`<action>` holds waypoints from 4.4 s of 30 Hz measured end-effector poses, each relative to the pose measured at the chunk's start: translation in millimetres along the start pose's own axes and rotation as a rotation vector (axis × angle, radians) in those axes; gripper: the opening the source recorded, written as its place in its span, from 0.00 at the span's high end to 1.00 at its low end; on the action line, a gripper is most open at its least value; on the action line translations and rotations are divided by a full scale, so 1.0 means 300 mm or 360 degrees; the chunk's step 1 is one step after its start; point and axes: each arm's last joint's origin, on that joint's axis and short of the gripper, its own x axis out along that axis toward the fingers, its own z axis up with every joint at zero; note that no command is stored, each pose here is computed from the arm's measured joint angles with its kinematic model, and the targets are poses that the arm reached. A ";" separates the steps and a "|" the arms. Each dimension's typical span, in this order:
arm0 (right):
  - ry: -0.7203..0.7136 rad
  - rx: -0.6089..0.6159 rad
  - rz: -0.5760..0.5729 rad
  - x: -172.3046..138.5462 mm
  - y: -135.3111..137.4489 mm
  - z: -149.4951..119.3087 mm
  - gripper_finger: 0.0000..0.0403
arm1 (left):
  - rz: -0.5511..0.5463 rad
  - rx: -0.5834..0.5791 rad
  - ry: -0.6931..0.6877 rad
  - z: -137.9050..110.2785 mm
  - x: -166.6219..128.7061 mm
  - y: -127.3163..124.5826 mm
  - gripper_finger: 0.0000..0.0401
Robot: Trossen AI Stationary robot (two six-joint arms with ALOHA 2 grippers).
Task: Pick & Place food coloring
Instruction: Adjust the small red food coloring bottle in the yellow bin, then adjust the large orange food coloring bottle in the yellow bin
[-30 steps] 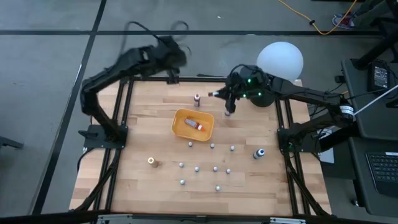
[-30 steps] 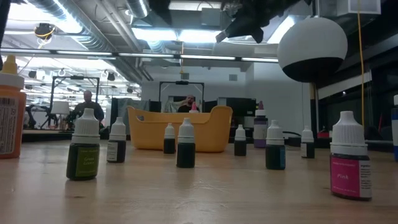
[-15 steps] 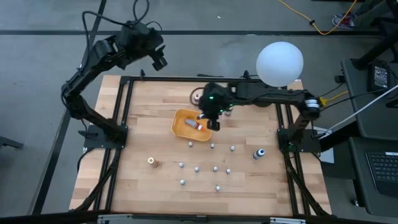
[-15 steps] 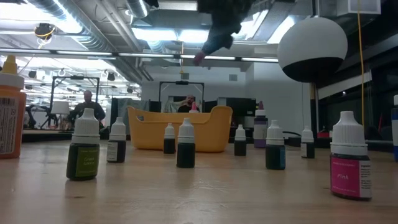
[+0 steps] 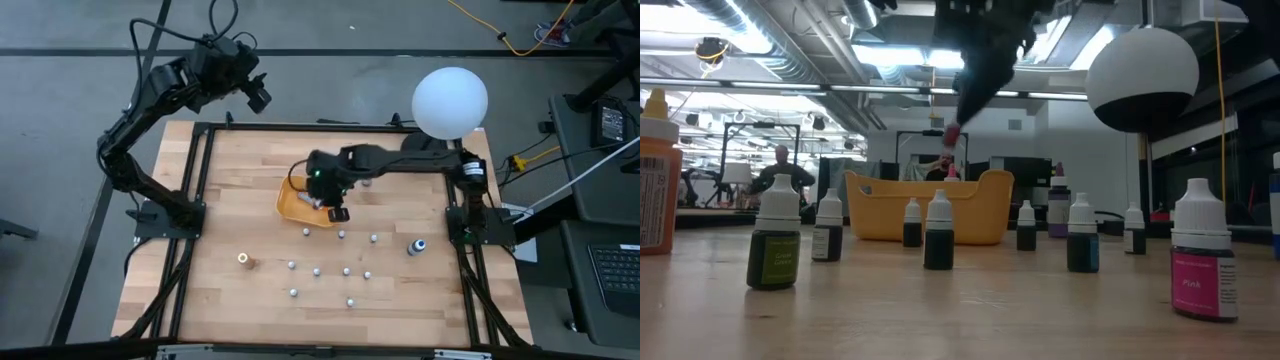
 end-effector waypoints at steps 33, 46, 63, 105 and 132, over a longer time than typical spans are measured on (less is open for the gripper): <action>0.0214 -0.0039 -0.0127 0.250 0.026 -0.041 0.84 | -0.0093 0.0137 0.0096 0.014 0.109 -0.125 0.48; 0.0308 -0.0020 -0.0139 0.304 0.032 -0.043 0.84 | -0.0103 0.0176 0.0091 0.014 0.108 -0.124 0.48; 0.0330 -0.0022 -0.0134 0.303 0.031 -0.049 0.79 | -0.0106 0.0176 0.0091 0.014 0.107 -0.124 0.48; 0.0056 0.0568 -0.0566 -0.213 -0.211 -0.061 0.71 | -0.0649 0.0581 0.0310 -0.078 0.116 -0.236 0.48; -0.0885 0.0341 -0.1153 -0.541 0.033 -0.415 0.71 | -0.1276 0.1563 0.0563 -0.547 0.395 -0.831 0.49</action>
